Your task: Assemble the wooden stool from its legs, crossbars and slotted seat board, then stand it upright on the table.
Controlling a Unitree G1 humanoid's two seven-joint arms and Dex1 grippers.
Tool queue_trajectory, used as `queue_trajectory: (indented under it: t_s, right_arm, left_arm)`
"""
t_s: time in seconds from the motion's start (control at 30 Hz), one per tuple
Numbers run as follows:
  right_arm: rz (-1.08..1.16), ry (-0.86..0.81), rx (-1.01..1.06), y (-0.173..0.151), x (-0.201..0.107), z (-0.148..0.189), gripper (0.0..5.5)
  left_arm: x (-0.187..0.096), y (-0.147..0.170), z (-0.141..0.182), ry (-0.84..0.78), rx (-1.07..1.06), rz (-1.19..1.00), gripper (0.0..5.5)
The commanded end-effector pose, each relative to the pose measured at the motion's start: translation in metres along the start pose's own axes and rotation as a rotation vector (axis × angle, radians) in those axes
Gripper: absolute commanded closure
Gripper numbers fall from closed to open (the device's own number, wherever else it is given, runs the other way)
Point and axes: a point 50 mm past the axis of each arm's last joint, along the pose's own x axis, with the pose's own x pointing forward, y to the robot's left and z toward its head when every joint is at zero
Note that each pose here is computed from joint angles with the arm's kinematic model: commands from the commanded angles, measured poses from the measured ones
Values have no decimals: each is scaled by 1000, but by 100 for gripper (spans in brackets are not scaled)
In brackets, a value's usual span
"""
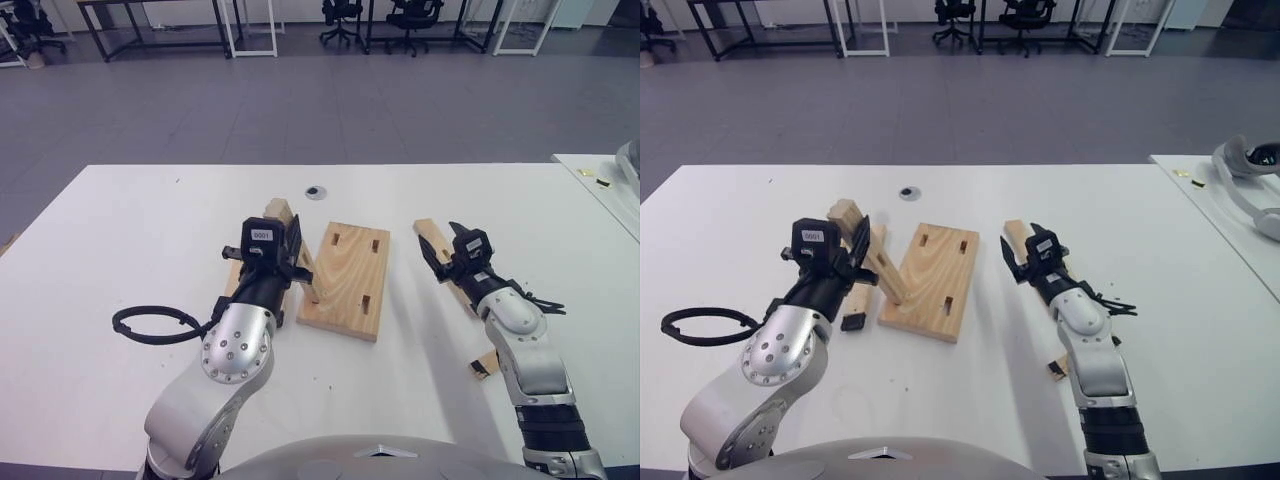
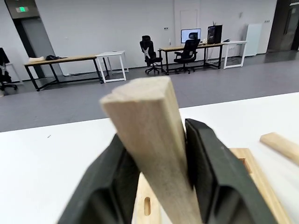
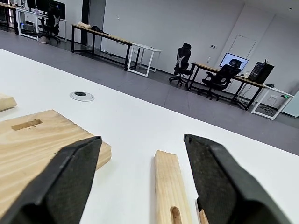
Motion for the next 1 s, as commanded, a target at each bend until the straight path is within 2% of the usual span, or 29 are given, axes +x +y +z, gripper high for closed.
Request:
queue_trajectory:
  t_s: [0.03, 0.17, 0.27, 0.37, 0.47, 0.57, 0.67, 0.8, 0.87, 1.0]
  right_arm:
    - [-26, -17, 10, 1, 3, 0, 220]
    - [-15, -18, 16, 6, 4, -2, 220]
    - [87, 9, -30, 2, -3, -1, 220]
    - [277, 53, -86, -28, -26, 15, 220]
    - [556, 218, -240, -77, -62, 41, 220]
    - [891, 403, -311, -91, -74, 59, 220]
    - [1092, 566, -300, -95, -82, 54, 220]
    - [1223, 710, -301, -101, -89, 42, 220]
    - [1251, 749, -339, -99, -89, 26, 220]
    - [1222, 711, -445, -89, -75, -4, 220]
  left_arm:
    - [7, 4, 12, -68, -28, -7, 321]
    - [7, 1, 16, -95, -79, -57, 255]
    - [8, -1, 21, -124, -156, -81, 209]
    - [9, 11, 32, -200, -192, -85, 163]
    - [15, 48, 37, -270, -203, -13, 113]
    - [17, 79, 53, -389, -199, -4, 69]
    - [16, 92, 66, -497, -275, -55, 69]
    - [16, 121, 71, -559, -375, -2, 69]
    - [18, 127, 72, -566, -403, 9, 69]
    - [25, 123, 73, -563, -414, -29, 69]
